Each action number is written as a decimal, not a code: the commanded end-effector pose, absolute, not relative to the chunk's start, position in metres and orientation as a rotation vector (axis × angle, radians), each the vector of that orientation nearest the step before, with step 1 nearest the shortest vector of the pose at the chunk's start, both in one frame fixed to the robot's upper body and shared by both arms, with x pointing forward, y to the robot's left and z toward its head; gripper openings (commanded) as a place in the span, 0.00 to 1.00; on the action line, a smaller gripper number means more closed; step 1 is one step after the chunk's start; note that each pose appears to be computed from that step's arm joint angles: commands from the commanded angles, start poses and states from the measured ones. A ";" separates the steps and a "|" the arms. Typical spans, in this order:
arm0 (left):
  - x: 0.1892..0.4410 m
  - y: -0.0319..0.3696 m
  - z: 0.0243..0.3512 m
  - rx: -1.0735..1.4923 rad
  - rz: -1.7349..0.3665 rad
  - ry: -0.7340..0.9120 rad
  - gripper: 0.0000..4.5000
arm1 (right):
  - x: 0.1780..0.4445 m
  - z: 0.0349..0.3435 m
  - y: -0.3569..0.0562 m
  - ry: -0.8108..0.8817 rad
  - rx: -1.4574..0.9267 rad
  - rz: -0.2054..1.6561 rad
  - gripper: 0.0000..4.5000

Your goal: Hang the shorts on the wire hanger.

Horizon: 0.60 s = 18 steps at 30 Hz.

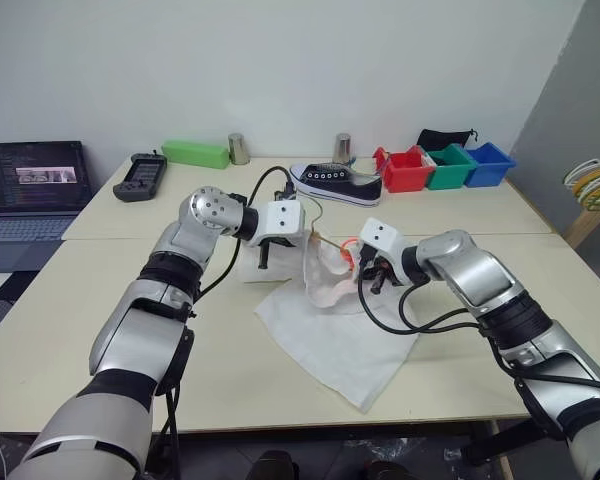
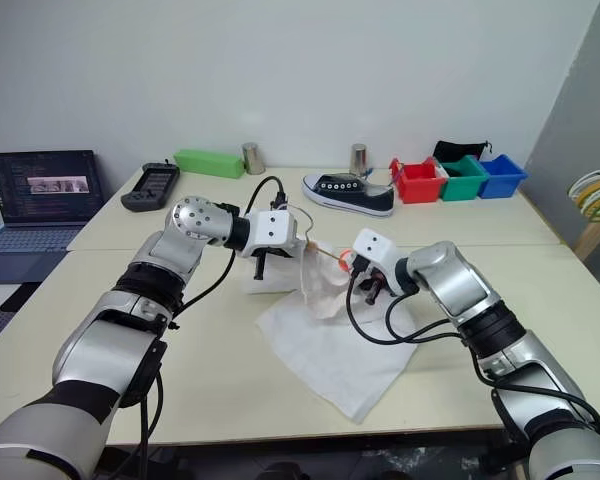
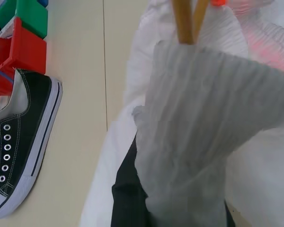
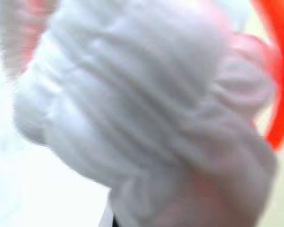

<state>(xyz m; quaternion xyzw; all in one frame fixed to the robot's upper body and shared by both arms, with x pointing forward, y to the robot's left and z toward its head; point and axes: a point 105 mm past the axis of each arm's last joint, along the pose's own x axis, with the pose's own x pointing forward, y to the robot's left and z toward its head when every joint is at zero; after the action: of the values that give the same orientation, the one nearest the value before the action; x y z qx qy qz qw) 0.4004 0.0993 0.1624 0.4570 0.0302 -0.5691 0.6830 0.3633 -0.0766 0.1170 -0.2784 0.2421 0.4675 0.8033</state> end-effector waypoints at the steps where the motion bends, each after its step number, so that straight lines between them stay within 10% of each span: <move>1: 0.403 0.094 0.180 1.061 -1.253 -0.017 0.00 | 0.364 0.145 -0.073 0.417 -0.638 1.006 0.01; 6: 0.403 0.097 0.183 1.066 -1.254 -0.040 0.00 | 0.362 0.149 -0.072 0.414 -0.633 1.012 0.01; 18: 0.397 0.101 0.195 0.989 -1.318 -0.054 0.57 | 0.348 0.154 -0.076 0.415 -0.612 1.049 0.00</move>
<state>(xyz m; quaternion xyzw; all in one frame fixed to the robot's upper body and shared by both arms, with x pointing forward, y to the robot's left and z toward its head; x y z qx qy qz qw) 0.3947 0.1026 0.1713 0.4344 0.0128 -0.5973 0.6741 0.3485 -0.0773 0.1326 -0.2858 0.2284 0.4859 0.7937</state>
